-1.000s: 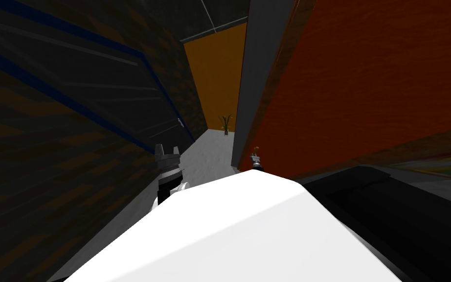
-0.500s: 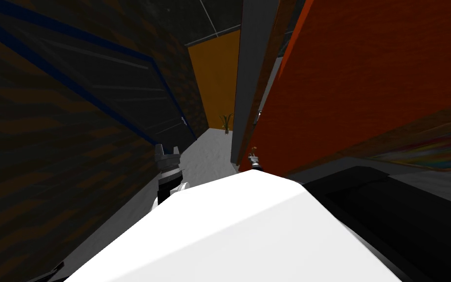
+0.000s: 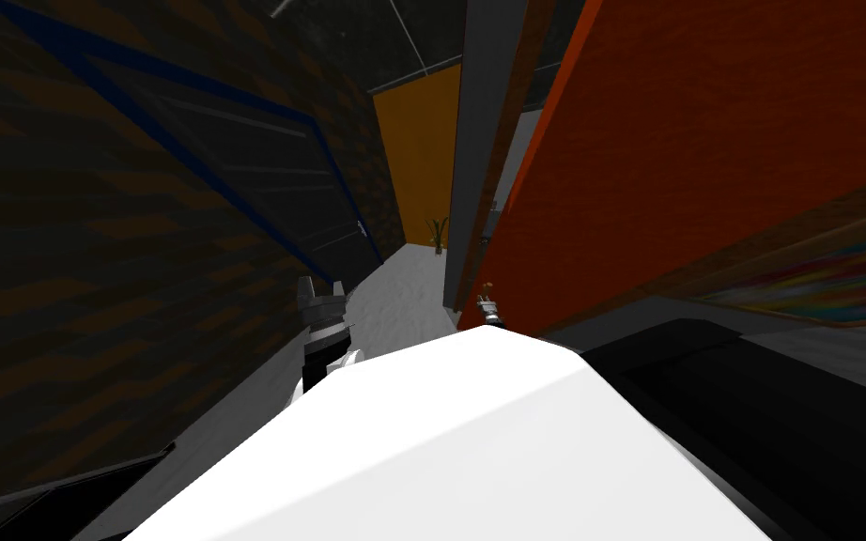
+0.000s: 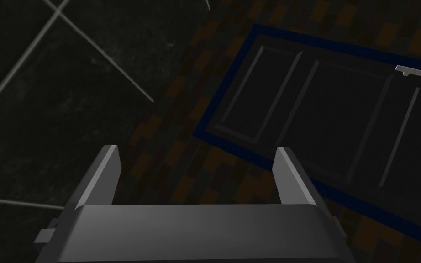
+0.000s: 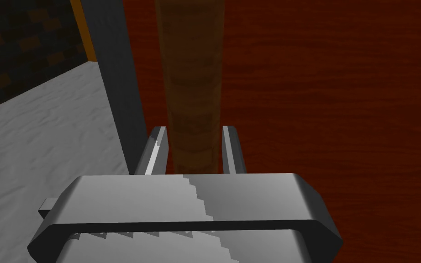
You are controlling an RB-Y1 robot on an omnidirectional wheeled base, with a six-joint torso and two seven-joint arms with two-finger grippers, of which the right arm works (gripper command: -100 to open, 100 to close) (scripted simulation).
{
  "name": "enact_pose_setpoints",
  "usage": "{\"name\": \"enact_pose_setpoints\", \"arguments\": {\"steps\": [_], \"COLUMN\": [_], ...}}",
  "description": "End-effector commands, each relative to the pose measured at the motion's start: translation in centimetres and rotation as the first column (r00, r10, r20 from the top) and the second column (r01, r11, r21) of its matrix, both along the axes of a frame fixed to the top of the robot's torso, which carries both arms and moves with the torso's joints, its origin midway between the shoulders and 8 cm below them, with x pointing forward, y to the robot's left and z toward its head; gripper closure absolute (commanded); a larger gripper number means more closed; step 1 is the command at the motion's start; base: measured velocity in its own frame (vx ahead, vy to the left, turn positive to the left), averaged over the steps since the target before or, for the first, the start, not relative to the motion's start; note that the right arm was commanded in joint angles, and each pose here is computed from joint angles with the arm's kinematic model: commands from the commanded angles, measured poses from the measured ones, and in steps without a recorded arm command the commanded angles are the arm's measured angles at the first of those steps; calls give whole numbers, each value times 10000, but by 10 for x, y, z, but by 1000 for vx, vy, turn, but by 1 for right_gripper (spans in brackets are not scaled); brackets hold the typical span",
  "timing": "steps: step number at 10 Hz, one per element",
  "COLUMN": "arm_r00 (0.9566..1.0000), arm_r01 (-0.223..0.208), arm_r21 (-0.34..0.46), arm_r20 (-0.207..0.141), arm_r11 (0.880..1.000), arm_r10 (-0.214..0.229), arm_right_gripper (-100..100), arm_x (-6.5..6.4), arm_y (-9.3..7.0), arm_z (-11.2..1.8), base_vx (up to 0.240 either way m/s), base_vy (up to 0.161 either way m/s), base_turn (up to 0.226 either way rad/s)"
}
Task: Pull the door open
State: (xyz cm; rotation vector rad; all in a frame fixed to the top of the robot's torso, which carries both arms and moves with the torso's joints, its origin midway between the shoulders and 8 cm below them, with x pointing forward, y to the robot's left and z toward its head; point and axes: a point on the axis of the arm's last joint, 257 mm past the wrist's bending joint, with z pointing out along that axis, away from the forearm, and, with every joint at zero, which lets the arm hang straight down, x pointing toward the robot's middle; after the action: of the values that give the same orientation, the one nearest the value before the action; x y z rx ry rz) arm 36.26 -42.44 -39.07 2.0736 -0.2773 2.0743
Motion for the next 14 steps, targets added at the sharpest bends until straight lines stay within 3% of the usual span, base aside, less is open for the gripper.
{"name": "enact_pose_setpoints", "arguments": {"steps": [1, 3, 4, 6, 10, 11, 14], "arm_r00": [9996, 9983, 9988, 9963, 9882, 9896, 9826], "arm_r01": [-293, -587, -498, -863, -1532, -1435, -1856], "arm_r21": [32, 47, 42, 44, 48, 36, 48], "arm_r20": [2, 5, 0, -19, 5, 15, -14], "arm_r11": [9996, 9983, 9987, 9963, 9882, 9896, 9826], "arm_r10": [293, 587, 498, 863, 1532, 1435, 1857], "arm_right_gripper": [100, 100, 100, 100, 100, 100, 100], "arm_x": [-5, -9, -7, -17, -35, -31, -46], "arm_y": [5, 9, 9, 13, 19, 17, 21], "arm_z": [-1, -1, 0, -2, -1, 0, -2], "base_vx": [-220, -244, -118, -234, -258, -138, -222], "base_vy": [-17, -38, 1, -14, -41, -12, -41], "base_turn": [113, 95, 28, 131, 133, 27, 157]}}
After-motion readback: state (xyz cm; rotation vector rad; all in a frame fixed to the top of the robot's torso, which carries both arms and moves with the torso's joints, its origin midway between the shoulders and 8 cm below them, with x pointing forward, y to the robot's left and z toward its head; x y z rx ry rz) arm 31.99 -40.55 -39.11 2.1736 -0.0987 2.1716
